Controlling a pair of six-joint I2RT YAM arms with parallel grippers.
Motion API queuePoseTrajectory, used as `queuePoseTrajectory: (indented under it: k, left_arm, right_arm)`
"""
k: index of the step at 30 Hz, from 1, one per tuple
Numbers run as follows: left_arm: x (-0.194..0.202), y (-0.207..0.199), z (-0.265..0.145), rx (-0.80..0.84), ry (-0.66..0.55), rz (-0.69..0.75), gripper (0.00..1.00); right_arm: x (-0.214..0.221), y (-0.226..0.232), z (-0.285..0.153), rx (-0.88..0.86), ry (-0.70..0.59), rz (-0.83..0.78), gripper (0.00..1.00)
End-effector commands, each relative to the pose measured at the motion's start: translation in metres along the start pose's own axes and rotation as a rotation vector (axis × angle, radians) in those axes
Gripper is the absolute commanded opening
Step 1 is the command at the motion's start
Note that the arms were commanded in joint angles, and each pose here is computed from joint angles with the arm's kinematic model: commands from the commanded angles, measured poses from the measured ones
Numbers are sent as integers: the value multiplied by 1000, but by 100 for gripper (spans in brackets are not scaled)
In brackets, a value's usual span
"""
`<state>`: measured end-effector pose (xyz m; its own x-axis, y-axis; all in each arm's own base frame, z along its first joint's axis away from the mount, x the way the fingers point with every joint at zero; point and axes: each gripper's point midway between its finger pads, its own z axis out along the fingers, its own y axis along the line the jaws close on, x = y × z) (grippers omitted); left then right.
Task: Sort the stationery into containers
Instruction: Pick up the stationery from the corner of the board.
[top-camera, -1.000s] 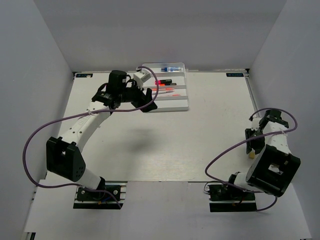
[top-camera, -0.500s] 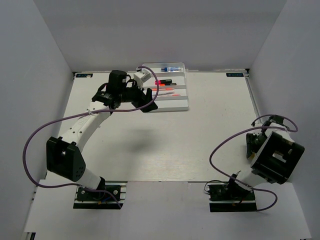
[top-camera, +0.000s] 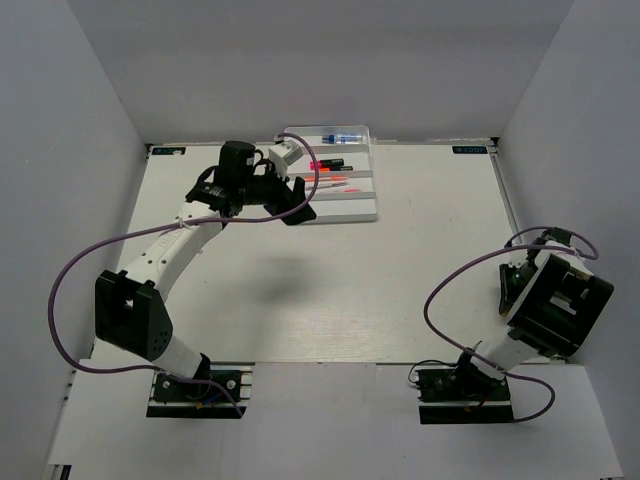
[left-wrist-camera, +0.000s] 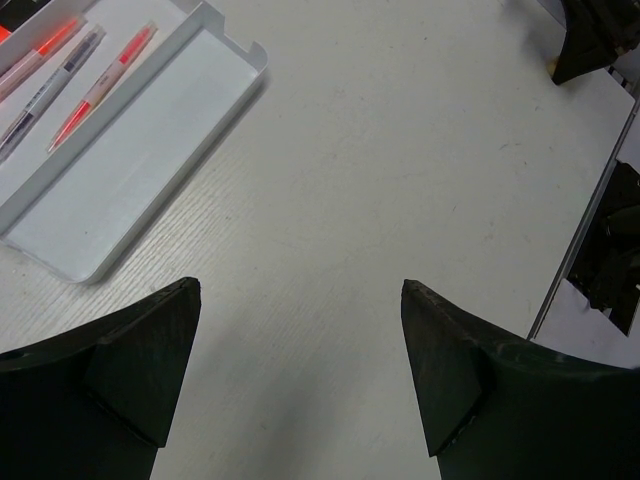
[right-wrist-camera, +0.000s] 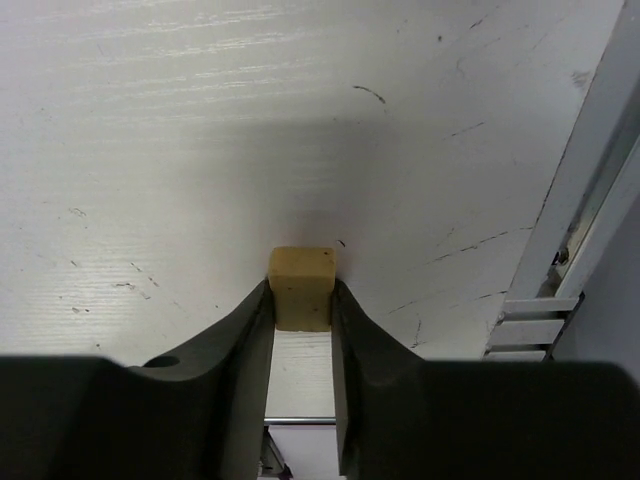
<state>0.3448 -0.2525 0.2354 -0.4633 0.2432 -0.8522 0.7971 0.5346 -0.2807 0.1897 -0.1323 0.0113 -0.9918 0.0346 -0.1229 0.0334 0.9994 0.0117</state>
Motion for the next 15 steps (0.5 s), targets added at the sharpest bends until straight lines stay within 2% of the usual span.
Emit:
queuePoseTrajectory:
  k: [1, 3, 4, 8, 11, 12, 15]
  left_arm:
    - [-8, -4, -7, 3, -25, 8, 91]
    - [-6, -2, -9, -5, -32, -39, 92]
    - [1, 0, -11, 3, -37, -138, 92]
    - [15, 6, -18, 24, -47, -342, 98]
    - [24, 33, -34, -57, -76, -474, 98]
    - [27, 52, -44, -119, -94, -509, 98]
    - [40, 75, -57, -216, -83, -577, 98]
  right_arm:
    - [-8, 20, 7, -110, -34, -16, 27]
    - [-9, 26, 5, -138, -37, -34, 18]
    - [-16, 32, 2, -163, -54, -59, 16]
    - [-38, 53, -12, -216, -95, -152, 2]
    - [-72, 70, -27, -226, -146, -272, 0]
    - [-97, 84, -38, -236, -186, -346, 0]
    - [-141, 109, -61, -261, -257, -443, 0]
